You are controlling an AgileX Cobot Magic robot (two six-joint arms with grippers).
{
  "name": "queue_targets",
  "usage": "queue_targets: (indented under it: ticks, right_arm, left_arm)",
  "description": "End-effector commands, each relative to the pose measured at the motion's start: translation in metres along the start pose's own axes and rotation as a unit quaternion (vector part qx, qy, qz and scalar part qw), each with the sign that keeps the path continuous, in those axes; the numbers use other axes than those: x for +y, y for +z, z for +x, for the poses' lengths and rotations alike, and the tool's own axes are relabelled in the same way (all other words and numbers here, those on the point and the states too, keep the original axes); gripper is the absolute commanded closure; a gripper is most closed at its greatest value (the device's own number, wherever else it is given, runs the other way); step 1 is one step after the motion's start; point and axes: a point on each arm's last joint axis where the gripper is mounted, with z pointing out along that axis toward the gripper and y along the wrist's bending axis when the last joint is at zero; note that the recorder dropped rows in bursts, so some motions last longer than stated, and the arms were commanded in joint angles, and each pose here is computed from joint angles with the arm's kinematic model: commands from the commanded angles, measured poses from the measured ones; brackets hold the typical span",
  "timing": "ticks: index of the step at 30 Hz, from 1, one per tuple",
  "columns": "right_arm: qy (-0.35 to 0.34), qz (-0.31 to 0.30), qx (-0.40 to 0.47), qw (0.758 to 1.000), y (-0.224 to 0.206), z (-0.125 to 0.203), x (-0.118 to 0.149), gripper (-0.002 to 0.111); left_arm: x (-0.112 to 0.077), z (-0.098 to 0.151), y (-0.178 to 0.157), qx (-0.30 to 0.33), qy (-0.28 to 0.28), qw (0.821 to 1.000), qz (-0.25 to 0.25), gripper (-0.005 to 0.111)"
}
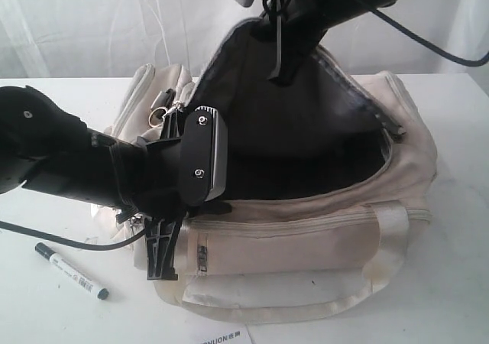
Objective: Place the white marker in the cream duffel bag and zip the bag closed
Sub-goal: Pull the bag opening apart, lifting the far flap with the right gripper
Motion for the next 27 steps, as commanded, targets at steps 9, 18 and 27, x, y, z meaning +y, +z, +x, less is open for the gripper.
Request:
queue_targets:
  ticks: [9, 18, 27]
  right_arm:
    - [0.002, 0.063, -0.003, 0.998, 0.019, 0.007, -0.036, 0.108]
    - [0.002, 0.085, 0.005, 0.996, 0.026, 0.017, -0.049, 0.108]
    - [0.008, 0.092, 0.016, 0.996, 0.029, 0.029, -0.055, 0.108]
  left_arm:
    - [-0.006, -0.003, -0.003, -0.012, -0.012, 1.000, 0.018, 0.107]
    - [-0.006, -0.003, -0.003, -0.012, -0.013, 1.000, 0.018, 0.107]
    - [-0.006, -0.003, -0.003, -0.013, -0.013, 1.000, 0.020, 0.107]
